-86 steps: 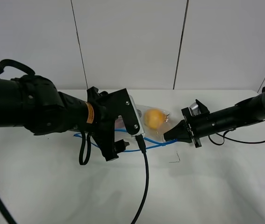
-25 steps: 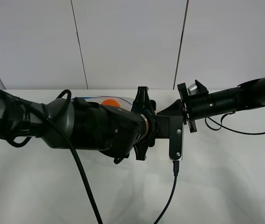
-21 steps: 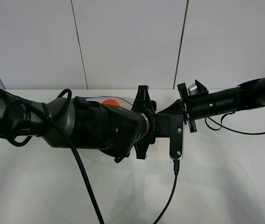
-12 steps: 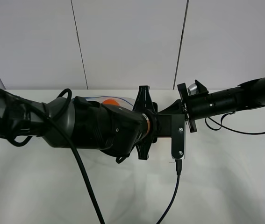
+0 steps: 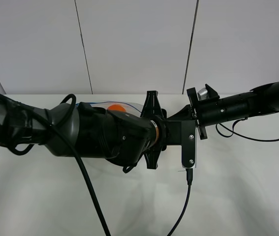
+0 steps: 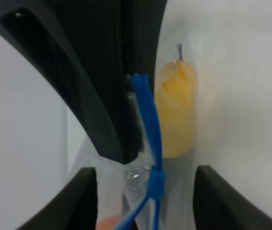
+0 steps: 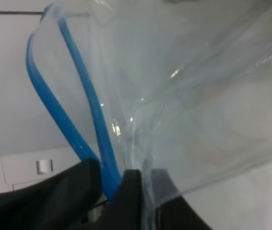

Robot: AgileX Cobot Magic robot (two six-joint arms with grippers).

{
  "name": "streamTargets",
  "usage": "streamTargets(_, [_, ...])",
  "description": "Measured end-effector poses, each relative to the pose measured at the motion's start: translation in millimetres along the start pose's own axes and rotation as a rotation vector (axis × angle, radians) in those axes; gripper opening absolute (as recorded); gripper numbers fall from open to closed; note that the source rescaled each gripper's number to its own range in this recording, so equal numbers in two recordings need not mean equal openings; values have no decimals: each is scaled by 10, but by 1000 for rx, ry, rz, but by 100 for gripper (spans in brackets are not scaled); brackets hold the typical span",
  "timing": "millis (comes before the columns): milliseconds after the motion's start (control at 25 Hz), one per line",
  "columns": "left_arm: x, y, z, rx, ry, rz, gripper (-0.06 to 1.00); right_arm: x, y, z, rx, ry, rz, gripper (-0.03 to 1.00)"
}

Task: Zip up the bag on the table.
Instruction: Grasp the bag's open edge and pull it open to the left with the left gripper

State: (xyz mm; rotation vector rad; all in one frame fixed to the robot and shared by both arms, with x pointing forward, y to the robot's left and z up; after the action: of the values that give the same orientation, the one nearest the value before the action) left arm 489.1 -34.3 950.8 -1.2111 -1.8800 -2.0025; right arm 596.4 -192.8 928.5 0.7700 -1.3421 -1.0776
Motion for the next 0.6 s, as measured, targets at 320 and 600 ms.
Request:
streamTargets(320, [0,1,0,-1,0,-1,32,0,0,0,1,0,0,0])
streamTargets(600, [0,1,0,0,0,-1,21,0,0,0,1,0,0,0])
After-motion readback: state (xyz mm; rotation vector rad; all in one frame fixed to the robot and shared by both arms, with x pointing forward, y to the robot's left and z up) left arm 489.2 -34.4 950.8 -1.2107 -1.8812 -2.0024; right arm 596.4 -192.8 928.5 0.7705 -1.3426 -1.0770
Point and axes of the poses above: a point on each arm's last joint axis where the gripper is mounted, x pointing back along that axis away from the gripper, y along the wrist's bending axis when the last joint is at zero, z = x × y, the point moved 1 cm from there along -x, pointing out along that axis toward the gripper, and after that the axes turned 9 degrees about -x, right-handed, at the moved point
